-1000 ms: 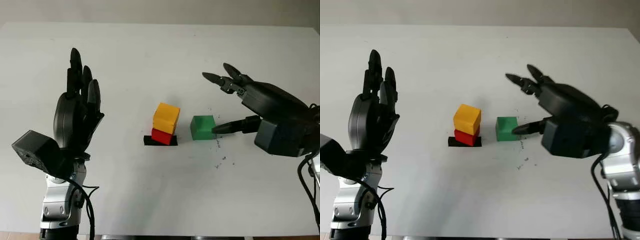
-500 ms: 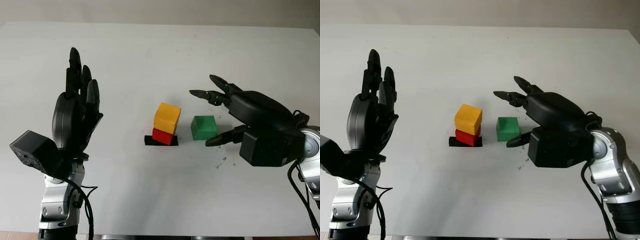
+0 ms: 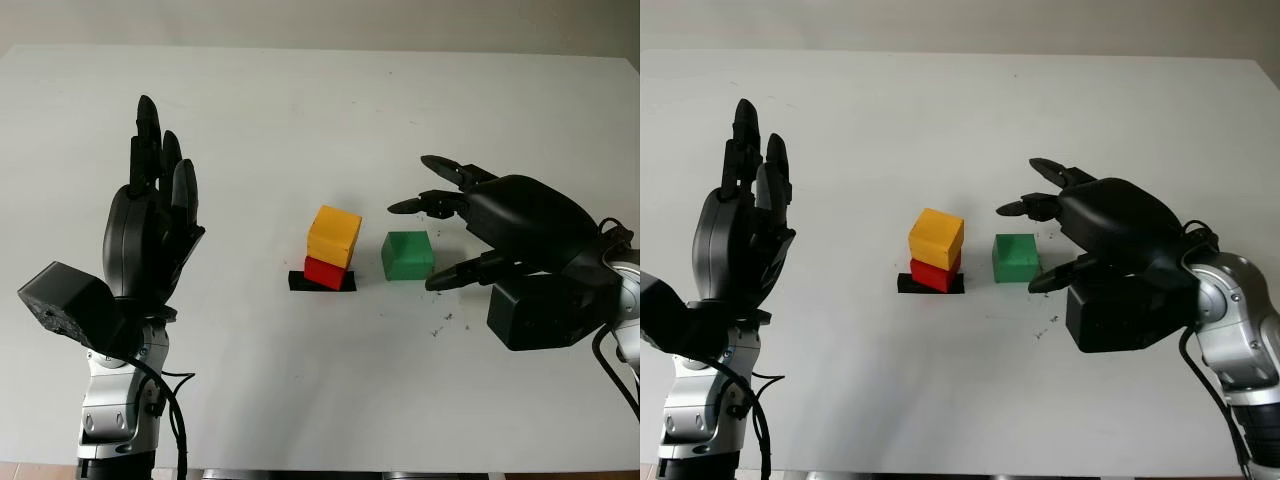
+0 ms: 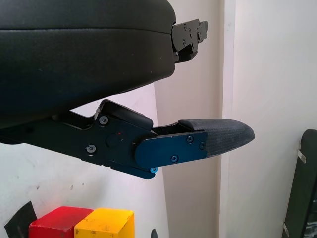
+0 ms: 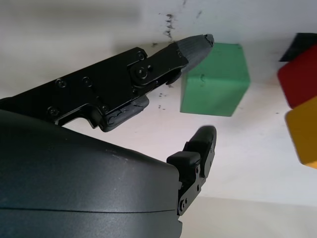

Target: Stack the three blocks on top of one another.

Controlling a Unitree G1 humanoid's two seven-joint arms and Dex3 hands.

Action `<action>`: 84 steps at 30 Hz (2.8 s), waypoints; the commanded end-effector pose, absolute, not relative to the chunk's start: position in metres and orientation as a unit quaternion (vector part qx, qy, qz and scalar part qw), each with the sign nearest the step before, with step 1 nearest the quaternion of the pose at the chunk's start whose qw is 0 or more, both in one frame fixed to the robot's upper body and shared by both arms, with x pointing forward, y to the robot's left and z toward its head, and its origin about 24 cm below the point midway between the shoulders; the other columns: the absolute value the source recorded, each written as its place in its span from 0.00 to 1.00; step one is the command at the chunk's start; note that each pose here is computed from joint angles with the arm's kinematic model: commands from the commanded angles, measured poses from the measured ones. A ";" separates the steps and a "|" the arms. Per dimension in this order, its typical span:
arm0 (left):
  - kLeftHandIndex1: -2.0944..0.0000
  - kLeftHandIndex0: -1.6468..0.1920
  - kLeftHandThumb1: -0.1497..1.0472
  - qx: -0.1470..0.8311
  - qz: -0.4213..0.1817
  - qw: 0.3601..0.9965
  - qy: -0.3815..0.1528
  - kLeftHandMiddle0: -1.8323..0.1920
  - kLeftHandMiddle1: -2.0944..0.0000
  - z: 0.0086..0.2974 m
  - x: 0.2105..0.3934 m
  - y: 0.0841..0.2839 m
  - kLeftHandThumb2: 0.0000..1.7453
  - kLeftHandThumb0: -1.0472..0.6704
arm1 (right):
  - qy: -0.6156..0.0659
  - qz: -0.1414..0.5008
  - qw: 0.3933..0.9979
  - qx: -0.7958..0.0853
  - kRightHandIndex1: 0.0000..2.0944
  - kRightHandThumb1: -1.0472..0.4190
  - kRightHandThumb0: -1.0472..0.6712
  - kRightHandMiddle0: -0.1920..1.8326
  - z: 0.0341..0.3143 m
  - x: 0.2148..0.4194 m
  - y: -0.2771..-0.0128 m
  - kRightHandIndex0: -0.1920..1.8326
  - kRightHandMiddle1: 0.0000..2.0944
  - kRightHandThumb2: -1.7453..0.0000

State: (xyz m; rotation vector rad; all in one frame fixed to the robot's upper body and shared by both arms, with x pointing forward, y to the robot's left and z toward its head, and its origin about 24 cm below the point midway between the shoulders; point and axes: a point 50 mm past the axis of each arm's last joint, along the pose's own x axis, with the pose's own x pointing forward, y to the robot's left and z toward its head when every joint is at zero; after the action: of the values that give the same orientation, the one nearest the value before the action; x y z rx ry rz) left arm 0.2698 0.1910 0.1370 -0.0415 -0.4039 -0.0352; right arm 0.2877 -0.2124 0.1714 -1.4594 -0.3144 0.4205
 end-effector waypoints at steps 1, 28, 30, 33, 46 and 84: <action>1.00 1.00 1.00 -0.018 -0.017 0.979 -0.201 1.00 1.00 0.136 0.266 0.192 0.31 0.18 | -0.149 0.189 0.706 -0.666 0.03 0.09 0.25 0.27 0.168 0.287 -0.211 0.17 0.34 0.97; 1.00 1.00 1.00 -0.017 -0.013 0.979 -0.201 1.00 1.00 0.135 0.266 0.191 0.31 0.17 | -0.161 0.208 0.722 -0.640 0.03 0.07 0.25 0.29 0.157 0.293 -0.200 0.15 0.29 0.97; 1.00 1.00 1.00 -0.018 -0.015 0.979 -0.202 1.00 1.00 0.135 0.266 0.191 0.31 0.17 | -0.168 0.204 0.723 -0.639 0.04 0.07 0.27 0.31 0.156 0.293 -0.201 0.17 0.32 0.97; 1.00 1.00 1.00 -0.019 -0.015 0.979 -0.203 1.00 1.00 0.135 0.266 0.190 0.31 0.17 | -0.175 0.199 0.725 -0.635 0.03 0.06 0.28 0.31 0.156 0.293 -0.201 0.19 0.40 0.97; 1.00 1.00 1.00 -0.019 -0.016 0.979 -0.202 1.00 1.00 0.135 0.266 0.191 0.31 0.17 | -0.208 0.181 0.723 -0.633 0.04 0.08 0.37 0.35 0.158 0.294 -0.204 0.25 0.56 0.97; 1.00 1.00 1.00 -0.016 -0.016 0.979 -0.201 1.00 1.00 0.135 0.267 0.188 0.32 0.17 | -0.231 0.219 0.748 -0.582 0.03 0.15 0.40 0.40 0.297 0.327 -0.197 0.28 0.57 0.97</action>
State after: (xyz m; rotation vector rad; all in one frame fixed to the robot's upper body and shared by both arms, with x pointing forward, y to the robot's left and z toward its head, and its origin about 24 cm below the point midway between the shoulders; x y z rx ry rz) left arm 0.2685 0.1883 0.1345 -0.0420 -0.4010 -0.0328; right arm 0.3290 -0.1972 0.2823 -1.2639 -0.4546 0.5056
